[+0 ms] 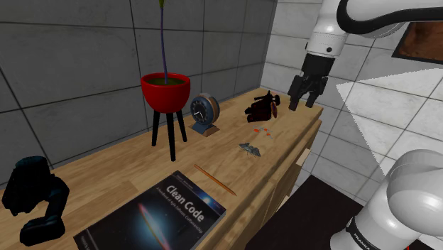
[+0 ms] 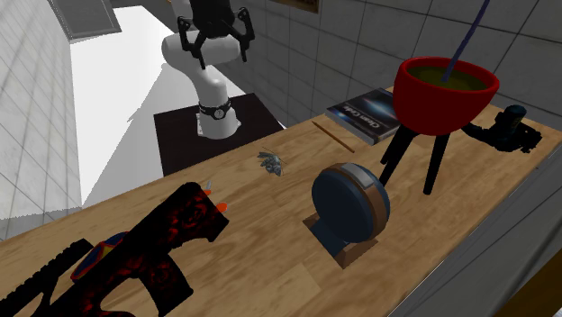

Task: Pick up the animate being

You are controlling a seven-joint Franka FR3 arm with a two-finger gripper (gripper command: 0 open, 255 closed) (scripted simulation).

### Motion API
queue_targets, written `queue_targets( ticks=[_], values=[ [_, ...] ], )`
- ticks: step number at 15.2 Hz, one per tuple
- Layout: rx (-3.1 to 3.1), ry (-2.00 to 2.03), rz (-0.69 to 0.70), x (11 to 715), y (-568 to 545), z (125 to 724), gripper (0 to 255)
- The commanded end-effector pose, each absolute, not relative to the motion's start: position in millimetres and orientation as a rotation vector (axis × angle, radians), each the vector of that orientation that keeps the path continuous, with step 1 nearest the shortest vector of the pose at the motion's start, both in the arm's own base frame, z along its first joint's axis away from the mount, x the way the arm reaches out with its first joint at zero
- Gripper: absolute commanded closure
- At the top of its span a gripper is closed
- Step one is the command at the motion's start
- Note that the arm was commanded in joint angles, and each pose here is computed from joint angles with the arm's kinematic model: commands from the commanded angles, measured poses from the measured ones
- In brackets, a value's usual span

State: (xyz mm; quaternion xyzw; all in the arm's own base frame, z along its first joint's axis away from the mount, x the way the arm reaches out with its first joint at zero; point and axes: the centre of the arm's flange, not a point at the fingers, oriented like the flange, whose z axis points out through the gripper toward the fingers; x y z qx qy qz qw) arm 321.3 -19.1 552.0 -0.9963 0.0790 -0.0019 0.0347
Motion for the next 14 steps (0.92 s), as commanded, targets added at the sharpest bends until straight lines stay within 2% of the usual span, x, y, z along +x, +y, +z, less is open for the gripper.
queue_targets(
  ticks=[1,14],
  values=[
    [-3.062,0.243,-0.006,321.3,-19.1,552.0,0],
    [-3.076,0.316,0.082,418.4,27.4,411.6,0]
  ],
)
